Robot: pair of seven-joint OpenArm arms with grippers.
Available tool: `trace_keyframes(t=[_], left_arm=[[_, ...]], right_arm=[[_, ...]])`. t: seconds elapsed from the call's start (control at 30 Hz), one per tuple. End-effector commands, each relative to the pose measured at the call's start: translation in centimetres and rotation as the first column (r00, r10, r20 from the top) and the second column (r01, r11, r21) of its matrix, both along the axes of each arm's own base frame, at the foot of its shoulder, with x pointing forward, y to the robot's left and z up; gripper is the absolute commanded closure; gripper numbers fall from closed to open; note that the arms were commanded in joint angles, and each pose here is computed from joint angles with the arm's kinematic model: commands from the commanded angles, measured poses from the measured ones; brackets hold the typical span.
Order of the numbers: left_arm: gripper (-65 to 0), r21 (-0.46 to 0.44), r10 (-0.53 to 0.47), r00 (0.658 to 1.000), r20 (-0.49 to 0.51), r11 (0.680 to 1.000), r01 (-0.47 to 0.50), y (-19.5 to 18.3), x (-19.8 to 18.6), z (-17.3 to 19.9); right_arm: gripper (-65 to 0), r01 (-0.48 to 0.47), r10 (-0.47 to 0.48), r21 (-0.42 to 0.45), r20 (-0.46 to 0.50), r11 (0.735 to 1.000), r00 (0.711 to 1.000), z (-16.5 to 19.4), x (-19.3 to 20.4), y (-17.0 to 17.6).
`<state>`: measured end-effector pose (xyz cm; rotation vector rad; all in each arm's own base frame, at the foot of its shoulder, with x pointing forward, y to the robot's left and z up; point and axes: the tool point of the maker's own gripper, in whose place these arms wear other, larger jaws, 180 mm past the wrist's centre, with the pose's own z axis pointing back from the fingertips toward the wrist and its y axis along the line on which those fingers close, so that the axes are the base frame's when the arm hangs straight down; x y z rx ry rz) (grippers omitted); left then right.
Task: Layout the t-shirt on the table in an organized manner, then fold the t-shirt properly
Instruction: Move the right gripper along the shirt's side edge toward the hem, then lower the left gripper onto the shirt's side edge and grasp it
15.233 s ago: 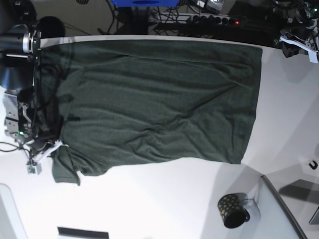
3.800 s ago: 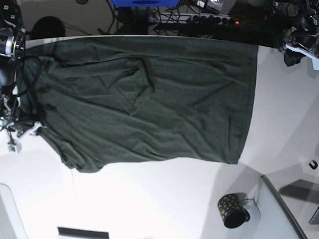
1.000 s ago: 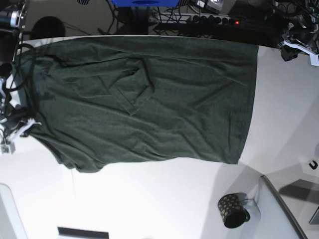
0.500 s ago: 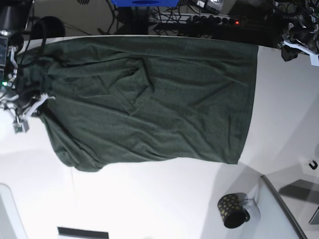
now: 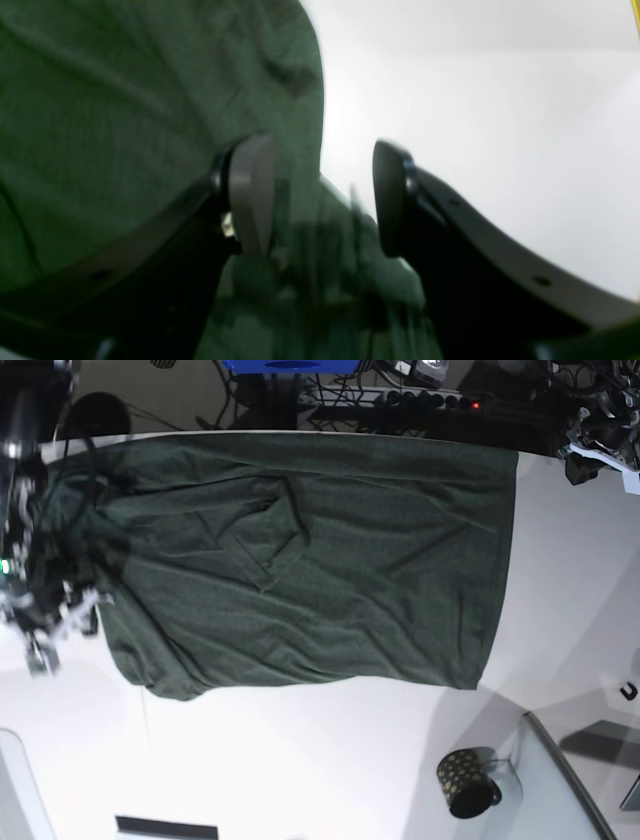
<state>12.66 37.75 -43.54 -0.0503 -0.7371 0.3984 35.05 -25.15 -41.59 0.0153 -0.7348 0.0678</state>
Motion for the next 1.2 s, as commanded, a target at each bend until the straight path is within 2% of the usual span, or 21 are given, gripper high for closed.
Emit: trace_keyframes(t=[0.0,0.17,0.3,0.53,0.8,0.83,1.03,1.17], left_arm=[[-12.7,0.025,-0.003,0.999,0.032,1.000,0.002,0.8,0.5,1.1],[-12.7,0.026,-0.001,1.000,0.029,1.000,0.000,0.8,0.3,1.1],[-12.7,0.027,0.000,1.000,0.028,1.000,-0.001,0.8,0.2,1.1],[-12.7,0.028,0.000,1.000,0.028,1.000,0.000,0.9,0.3,1.1],[-12.7,0.027,0.006,1.000,0.005,1.000,-0.006,1.8,-0.3,0.7],[-12.7,0.019,0.011,1.000,-0.001,1.000,-0.011,1.8,-0.5,0.4],[-12.7,0.012,0.016,1.000,-0.009,1.000,-0.016,1.7,-0.8,0.1],[-12.7,0.015,0.014,1.000,-0.006,1.000,-0.014,1.7,-0.7,0.3]], right_arm=[[-30.0,0.017,-0.017,0.002,0.023,1.000,1.000,0.8,1.6,-1.0],[-30.5,0.081,-0.071,0.102,-0.092,0.992,0.993,-2.5,3.7,-1.0],[-30.5,0.105,-0.093,0.141,-0.089,0.984,0.992,-3.5,4.5,-0.8],[-30.3,0.123,-0.103,0.161,-0.127,0.979,0.987,-5.0,3.8,-0.6],[-29.4,0.130,-0.110,0.166,-0.124,0.977,0.986,-5.6,3.4,-0.6],[-27.8,0.130,-0.110,0.166,-0.124,0.977,0.986,-5.6,3.4,-0.6],[-7.8,0.130,-0.109,0.168,-0.126,0.977,0.986,-5.6,3.4,-0.5],[0.0,0.131,-0.112,0.169,-0.120,0.977,0.986,-5.5,3.5,-0.6]])
